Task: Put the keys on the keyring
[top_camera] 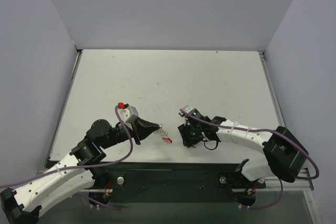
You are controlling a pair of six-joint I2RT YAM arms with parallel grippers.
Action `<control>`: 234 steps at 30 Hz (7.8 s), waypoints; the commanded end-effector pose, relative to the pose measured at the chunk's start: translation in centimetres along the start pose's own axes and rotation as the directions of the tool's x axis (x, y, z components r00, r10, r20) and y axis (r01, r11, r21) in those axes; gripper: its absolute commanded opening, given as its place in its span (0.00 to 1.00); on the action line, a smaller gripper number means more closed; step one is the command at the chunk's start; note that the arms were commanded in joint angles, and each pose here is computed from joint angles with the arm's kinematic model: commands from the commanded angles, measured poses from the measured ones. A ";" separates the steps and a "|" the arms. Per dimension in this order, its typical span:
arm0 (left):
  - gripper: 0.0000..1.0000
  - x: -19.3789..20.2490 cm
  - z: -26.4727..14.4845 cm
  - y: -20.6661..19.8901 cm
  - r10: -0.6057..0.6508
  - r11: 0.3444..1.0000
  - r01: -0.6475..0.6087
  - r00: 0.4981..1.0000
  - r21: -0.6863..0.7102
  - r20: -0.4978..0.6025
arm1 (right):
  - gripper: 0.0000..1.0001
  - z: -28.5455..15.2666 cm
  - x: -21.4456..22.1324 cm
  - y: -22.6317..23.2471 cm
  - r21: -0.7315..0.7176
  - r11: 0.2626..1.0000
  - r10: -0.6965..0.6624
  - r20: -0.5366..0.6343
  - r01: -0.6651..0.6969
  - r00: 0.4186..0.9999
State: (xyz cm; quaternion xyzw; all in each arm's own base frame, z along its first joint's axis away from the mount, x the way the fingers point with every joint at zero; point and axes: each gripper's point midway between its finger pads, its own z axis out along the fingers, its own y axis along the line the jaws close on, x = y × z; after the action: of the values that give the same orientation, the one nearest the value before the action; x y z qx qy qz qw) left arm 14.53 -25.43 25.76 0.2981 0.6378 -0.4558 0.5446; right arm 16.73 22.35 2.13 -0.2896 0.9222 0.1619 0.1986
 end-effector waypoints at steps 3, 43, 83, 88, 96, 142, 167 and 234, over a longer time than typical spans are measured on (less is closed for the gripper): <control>0.00 -1.9 0.1 -0.3 0.007 1.000 -0.008 0.997 0.011 0.072 | 0.37 0.4 1.1 -0.2 0.017 1.000 0.009 -0.034 -0.009 0.999; 0.00 -2.1 -0.5 -1.5 0.048 0.996 -0.055 0.995 0.072 0.091 | 0.00 -7.2 -6.1 3.8 -0.127 0.954 -0.198 0.421 0.273 0.885; 0.00 -4.7 2.1 -7.3 0.195 0.922 -0.217 0.976 0.320 0.099 | 0.00 -21.1 -11.4 12.0 -0.559 0.723 -0.009 0.581 0.406 0.814; 0.00 -4.3 2.7 -6.9 0.215 0.928 -0.228 0.974 0.296 0.077 | 0.00 -21.7 -11.3 12.3 -0.569 0.711 -0.004 0.583 0.412 0.812; 0.00 -4.3 2.9 -5.9 0.235 0.942 -0.245 0.970 0.229 0.069 | 0.00 -22.6 -11.4 12.6 -0.583 0.701 0.013 0.585 0.410 0.811; 0.00 -4.7 2.6 -5.6 0.260 0.945 -0.274 0.961 0.179 0.099 | 0.00 -22.0 -11.9 12.1 -0.606 0.748 0.101 0.509 0.272 0.855; 0.00 -4.1 3.4 -4.4 0.284 0.952 -0.290 0.956 0.092 0.079 | 0.00 -22.1 -11.7 12.3 -0.601 0.761 0.105 0.486 0.245 0.867; 0.00 -4.5 3.1 -5.3 0.414 0.909 -0.416 0.908 0.015 0.062 | 0.00 -21.9 -11.6 12.0 -0.603 0.758 0.106 0.490 0.248 0.865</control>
State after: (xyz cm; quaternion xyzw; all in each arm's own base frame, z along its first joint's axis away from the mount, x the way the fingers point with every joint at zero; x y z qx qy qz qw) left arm 11.40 -29.77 27.87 0.4523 0.5523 -0.3487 0.6073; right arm 12.43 27.82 26.59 -0.3148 0.7386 0.5128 0.3040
